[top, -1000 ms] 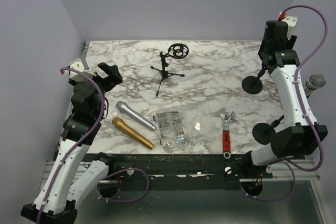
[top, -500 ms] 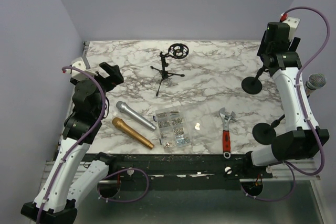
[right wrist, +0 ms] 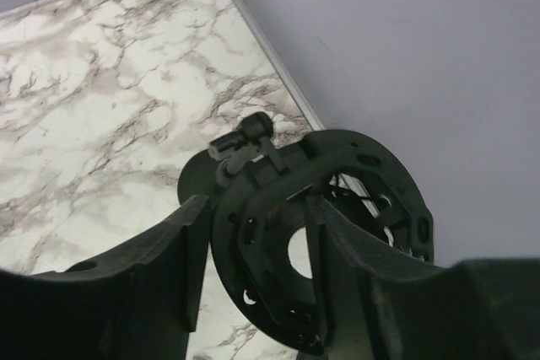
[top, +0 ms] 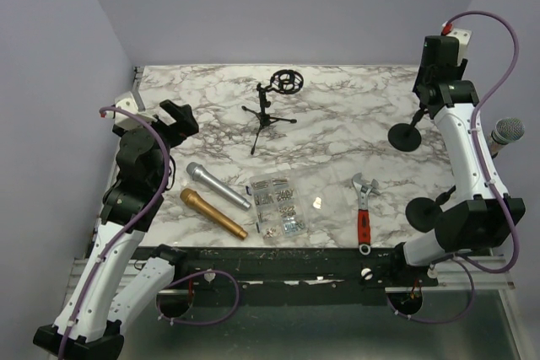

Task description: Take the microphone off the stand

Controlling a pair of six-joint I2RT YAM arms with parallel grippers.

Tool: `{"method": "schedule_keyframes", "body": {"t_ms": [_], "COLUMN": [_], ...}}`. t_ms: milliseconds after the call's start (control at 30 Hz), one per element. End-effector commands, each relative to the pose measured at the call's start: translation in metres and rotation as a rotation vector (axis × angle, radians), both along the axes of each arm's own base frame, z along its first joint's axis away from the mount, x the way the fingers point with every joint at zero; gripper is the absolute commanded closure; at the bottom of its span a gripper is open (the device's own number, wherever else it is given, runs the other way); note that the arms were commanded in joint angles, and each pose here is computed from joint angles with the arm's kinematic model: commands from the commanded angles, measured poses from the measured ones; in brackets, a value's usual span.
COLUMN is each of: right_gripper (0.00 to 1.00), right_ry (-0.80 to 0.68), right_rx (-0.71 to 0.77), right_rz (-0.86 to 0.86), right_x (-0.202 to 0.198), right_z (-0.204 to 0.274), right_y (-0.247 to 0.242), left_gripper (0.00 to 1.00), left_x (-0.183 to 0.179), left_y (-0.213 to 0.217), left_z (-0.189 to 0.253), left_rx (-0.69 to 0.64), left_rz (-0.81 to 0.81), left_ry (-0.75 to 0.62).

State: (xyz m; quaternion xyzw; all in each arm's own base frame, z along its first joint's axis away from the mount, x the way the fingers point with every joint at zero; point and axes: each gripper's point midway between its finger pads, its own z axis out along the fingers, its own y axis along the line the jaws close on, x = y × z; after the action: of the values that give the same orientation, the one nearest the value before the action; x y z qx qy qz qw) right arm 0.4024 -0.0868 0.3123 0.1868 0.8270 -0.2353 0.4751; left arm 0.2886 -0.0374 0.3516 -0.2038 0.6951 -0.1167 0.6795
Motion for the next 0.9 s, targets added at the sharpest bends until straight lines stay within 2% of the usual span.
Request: {"method": "schedule_keyframes", "body": {"t_ms": [0, 67, 400, 600, 867], "right_gripper": [0.53, 0.57, 0.99, 0.99, 0.99], "right_ry": [0.037, 0.041, 0.035, -0.044, -0.123], "right_rx": [0.025, 0.029, 0.144, 0.304, 0.474], "right_rz": [0.047, 0.063, 0.282, 0.507, 0.83], "right_x": [0.011, 0.015, 0.035, 0.047, 0.039], "right_z": [-0.01, -0.009, -0.012, 0.008, 0.035], "right_y": [0.004, 0.006, 0.046, 0.096, 0.172], "left_gripper": [0.03, 0.02, 0.04, 0.04, 0.05], "left_x": [-0.002, -0.001, 0.007, 0.014, 0.016], "left_y": [0.003, 0.003, -0.013, -0.024, -0.064], "left_z": [0.001, 0.0, -0.006, -0.014, -0.015], "left_rx": [0.017, 0.013, -0.008, -0.001, 0.026], "left_rz": [0.012, 0.012, -0.058, -0.112, -0.343], "left_ry": [-0.006, -0.001, 0.041, 0.083, 0.068]}}
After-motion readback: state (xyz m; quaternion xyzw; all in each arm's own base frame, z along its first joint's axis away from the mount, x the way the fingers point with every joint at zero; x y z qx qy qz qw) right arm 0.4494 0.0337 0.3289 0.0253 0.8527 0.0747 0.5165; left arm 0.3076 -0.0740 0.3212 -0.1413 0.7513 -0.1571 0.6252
